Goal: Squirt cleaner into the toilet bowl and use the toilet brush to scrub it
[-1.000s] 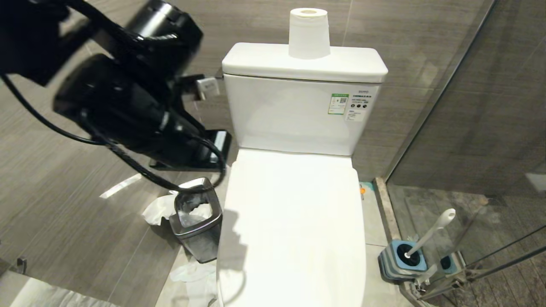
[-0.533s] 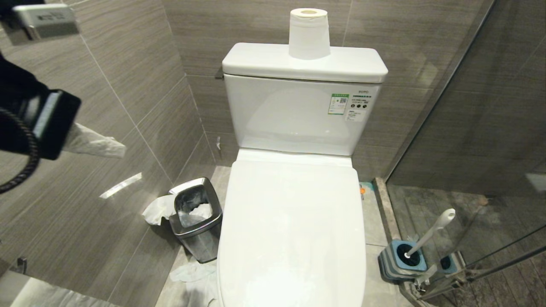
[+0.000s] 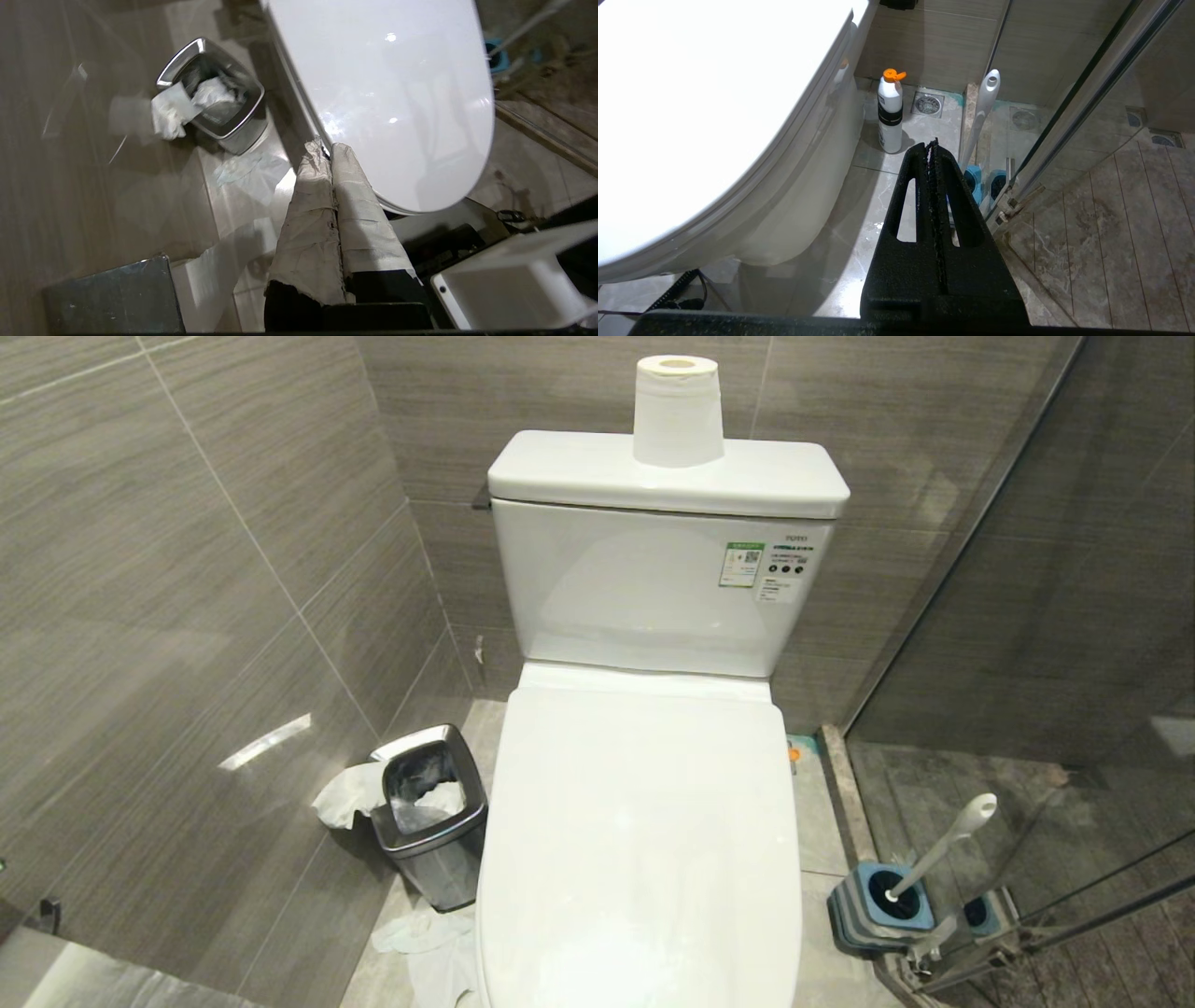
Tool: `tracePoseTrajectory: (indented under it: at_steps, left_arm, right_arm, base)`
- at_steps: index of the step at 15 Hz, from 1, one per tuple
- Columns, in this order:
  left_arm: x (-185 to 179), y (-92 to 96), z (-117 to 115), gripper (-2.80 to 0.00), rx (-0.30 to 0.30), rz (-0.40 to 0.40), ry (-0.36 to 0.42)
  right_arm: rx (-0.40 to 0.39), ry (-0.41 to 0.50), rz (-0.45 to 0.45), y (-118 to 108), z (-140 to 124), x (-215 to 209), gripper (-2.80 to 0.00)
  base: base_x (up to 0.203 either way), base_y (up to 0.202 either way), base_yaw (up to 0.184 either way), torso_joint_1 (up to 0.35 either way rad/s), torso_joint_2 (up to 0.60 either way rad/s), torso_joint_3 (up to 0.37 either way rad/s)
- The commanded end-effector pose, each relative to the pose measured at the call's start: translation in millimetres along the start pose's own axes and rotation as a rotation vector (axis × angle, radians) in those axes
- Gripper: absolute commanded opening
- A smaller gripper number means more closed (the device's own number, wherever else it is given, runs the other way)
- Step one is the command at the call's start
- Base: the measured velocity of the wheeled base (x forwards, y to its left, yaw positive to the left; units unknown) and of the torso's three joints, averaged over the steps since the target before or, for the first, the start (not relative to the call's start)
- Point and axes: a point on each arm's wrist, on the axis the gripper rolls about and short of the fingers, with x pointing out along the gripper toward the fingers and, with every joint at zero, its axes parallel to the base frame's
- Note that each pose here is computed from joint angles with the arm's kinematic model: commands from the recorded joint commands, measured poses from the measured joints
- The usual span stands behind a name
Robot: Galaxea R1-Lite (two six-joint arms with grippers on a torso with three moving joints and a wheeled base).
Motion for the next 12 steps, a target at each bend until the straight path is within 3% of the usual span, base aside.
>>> tracePoseTrajectory:
  at_steps: [1, 5, 8, 9, 12]
  left_arm:
    - [-30, -1.6, -23, -2.8, 0.046, -0.094, -0.09]
    - [-38, 3.9, -26, -2.8, 0.069, 0.093, -0.114]
    - [-56, 7.2, -33, -2.8, 0.022, 0.248, -0.159]
    - [-65, 6.7, -38, -2.8, 0.01, 0.264, -0.186]
    - [-98, -3.4, -58, -2.8, 0.021, 0.178, -0.314]
  right_arm:
    - [0.0, 0.001, 0.0, 0, 0, 0, -2.8]
    - [0.0, 0.001, 0.0, 0, 0, 0, -2.8]
    - [0.0, 0.001, 0.001, 0, 0, 0, -2.8]
    - [0.0, 0.001, 0.001, 0, 0, 0, -2.8]
    - [0.0, 0.001, 0.001, 0, 0, 0, -2.8]
  base:
    - [0.0, 0.0, 0.0, 0.0, 0.0, 0.0]
    - [0.0, 0.0, 0.0, 0.0, 0.0, 0.0]
    - [0.0, 0.0, 0.0, 0.0, 0.0, 0.0]
    - [0.0, 0.0, 0.0, 0.0, 0.0, 0.0]
    - [0.0, 0.0, 0.0, 0.0, 0.0, 0.0]
